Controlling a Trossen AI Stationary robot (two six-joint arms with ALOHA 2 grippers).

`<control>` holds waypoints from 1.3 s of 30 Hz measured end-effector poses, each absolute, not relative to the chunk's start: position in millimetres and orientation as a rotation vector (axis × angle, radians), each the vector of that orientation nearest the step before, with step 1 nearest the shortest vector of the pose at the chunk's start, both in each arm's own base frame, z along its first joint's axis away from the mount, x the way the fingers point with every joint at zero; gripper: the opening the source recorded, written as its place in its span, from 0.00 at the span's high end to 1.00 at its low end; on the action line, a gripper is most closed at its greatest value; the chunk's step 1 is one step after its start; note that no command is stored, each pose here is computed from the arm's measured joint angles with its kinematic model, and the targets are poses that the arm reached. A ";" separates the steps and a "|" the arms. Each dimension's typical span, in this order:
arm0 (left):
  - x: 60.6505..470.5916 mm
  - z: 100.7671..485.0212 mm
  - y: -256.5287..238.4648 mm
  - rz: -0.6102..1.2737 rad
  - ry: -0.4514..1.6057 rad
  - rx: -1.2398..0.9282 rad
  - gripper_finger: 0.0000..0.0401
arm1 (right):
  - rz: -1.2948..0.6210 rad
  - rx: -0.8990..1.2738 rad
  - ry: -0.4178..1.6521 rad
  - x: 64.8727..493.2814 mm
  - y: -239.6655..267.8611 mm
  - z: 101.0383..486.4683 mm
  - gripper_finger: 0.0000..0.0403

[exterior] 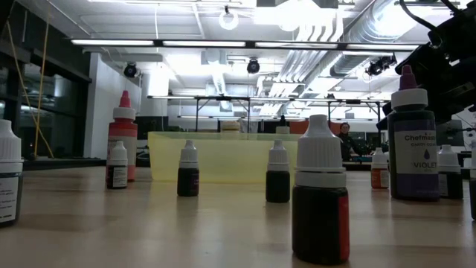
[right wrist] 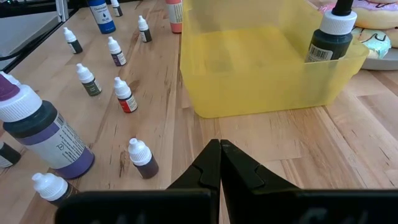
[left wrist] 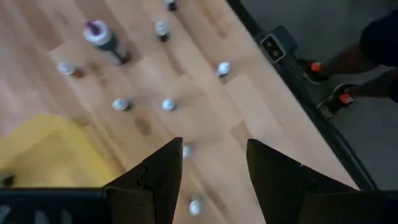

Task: Pick & Place food coloring
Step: Put the large violet food coloring bottle into the yellow container

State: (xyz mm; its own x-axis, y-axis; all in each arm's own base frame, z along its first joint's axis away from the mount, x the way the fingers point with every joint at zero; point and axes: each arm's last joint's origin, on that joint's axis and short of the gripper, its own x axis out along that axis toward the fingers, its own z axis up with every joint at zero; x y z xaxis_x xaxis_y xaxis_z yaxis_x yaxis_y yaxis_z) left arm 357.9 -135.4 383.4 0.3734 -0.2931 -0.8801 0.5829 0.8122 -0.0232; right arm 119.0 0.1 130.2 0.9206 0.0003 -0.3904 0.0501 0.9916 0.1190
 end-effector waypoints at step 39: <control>506.0 267.3 -95.6 -0.269 0.877 0.081 0.56 | -0.028 0.127 0.407 119.2 0.1 129.5 1.00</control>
State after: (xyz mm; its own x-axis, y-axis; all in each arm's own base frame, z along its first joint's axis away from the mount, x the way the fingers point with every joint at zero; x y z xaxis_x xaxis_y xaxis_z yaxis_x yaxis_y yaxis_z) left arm 506.0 -95.6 267.3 0.6079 -0.1999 -0.7684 0.2659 0.9632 -0.0402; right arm 119.2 0.1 129.5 0.9179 -0.0012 -0.3968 0.0524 0.9916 0.1181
